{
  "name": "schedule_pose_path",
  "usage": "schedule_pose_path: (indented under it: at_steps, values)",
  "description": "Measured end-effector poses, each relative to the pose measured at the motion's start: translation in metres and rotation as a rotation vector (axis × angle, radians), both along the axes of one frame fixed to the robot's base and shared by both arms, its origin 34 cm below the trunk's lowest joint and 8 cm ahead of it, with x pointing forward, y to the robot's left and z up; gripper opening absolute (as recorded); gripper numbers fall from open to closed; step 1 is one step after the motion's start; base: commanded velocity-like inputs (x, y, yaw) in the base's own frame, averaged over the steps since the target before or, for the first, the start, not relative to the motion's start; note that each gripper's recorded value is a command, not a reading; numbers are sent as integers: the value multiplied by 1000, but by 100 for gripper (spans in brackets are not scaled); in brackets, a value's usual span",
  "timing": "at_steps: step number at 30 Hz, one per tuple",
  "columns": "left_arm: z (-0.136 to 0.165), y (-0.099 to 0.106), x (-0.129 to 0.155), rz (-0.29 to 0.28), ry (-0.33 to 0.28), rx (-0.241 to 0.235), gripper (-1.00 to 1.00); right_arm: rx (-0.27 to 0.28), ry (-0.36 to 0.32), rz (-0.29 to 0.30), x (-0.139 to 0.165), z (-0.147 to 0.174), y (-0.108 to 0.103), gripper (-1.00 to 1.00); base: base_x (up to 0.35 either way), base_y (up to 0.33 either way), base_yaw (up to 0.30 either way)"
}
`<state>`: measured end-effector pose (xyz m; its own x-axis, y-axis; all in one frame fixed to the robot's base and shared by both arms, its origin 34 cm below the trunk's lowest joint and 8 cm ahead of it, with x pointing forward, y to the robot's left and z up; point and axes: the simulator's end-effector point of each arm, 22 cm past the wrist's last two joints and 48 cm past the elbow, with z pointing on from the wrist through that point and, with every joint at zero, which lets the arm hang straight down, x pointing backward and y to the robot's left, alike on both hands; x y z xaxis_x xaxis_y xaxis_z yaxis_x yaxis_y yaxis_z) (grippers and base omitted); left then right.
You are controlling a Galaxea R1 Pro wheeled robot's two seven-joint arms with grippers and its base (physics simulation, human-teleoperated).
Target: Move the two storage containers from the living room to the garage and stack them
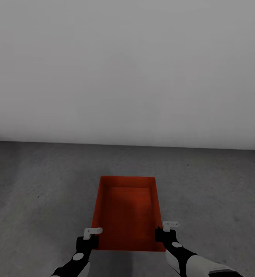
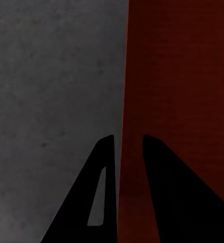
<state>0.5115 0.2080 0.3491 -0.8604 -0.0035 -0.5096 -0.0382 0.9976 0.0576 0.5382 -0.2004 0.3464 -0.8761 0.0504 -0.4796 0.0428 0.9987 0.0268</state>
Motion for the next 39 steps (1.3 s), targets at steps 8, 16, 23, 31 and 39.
schedule_pose_path:
  at_steps: [8, 16, 23, 31, 39]
  values:
    - [-16, 0, -2, 0, 0, 0, -100, 0, 0, 0, -2, -16, 0, -100, 0, 0, 0]
    - [-32, 0, -4, 0, -1, 0, -100, 0, 0, 0, -4, -32, 0, -100, 0, 0, 0]
    - [-46, 0, -7, 0, -1, 0, -100, 0, -1, 0, -6, -46, 0, -100, 0, 0, 0]
    - [-62, 0, -9, 0, -1, 0, -100, 0, -1, 0, -9, -62, 0, -100, 0, 0, 0]
    - [-79, 0, -12, 0, -1, 0, -100, 0, -1, 0, -12, -79, 0, -100, 0, 0, 0]
